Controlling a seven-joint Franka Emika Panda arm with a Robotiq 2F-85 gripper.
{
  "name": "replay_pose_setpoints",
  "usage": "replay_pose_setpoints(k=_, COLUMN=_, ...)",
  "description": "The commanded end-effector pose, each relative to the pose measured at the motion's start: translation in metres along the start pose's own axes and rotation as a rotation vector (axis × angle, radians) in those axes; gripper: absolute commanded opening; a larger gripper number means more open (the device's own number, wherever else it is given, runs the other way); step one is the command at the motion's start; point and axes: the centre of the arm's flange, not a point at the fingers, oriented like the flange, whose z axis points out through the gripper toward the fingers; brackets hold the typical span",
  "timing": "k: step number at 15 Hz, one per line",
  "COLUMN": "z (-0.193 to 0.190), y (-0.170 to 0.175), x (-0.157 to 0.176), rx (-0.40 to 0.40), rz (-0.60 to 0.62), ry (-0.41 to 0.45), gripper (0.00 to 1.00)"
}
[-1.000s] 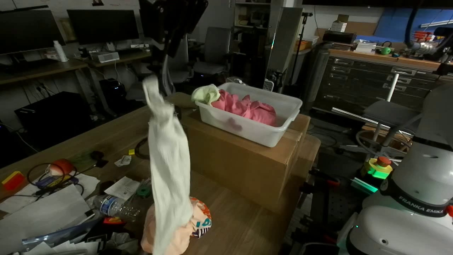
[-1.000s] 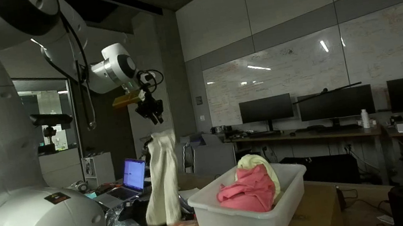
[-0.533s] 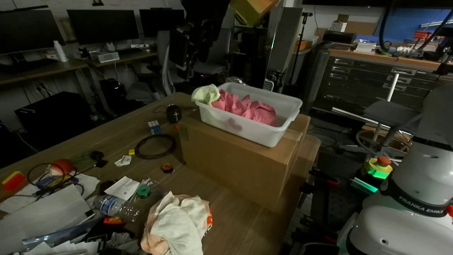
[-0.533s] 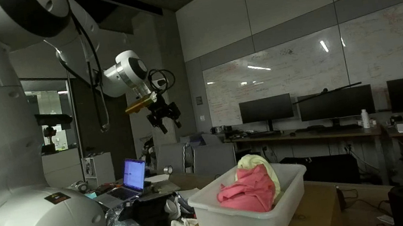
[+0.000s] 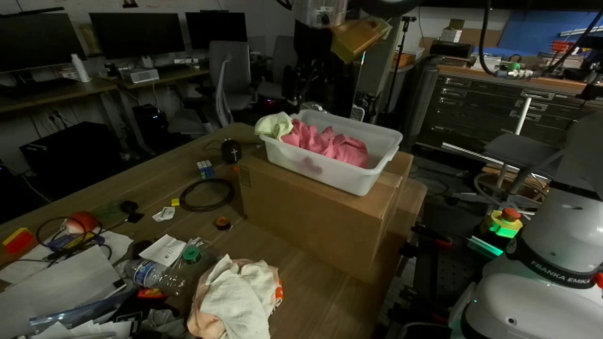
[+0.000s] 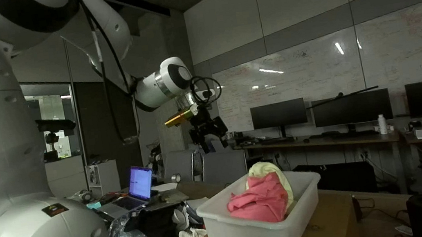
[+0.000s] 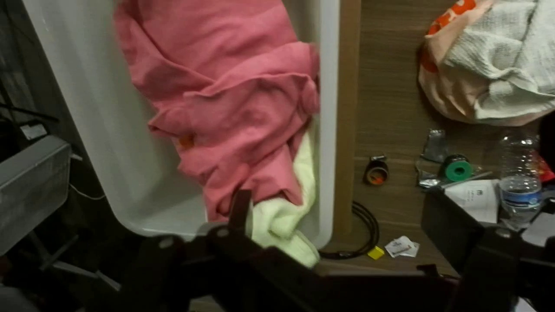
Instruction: Pick up the clothes from the container and put them on the table.
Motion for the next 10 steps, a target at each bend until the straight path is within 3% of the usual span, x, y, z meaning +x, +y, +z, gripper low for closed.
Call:
replay_pose_setpoints(k=1, z=0.031, y=0.053, x=-0.002, rx=0.057, rz=0.033, ry=-0.050, gripper=1.00)
replay_pose_setpoints(k=5, z=0.071, y=0.094, x=-0.010, rx=0.156, rz=0.069, ry=-0.110, gripper=1.00)
replay_pose_setpoints(k=10, z=0.112, y=0.114, x=-0.013, rx=0.270, rz=0.100, ry=-0.182, gripper=1.00)
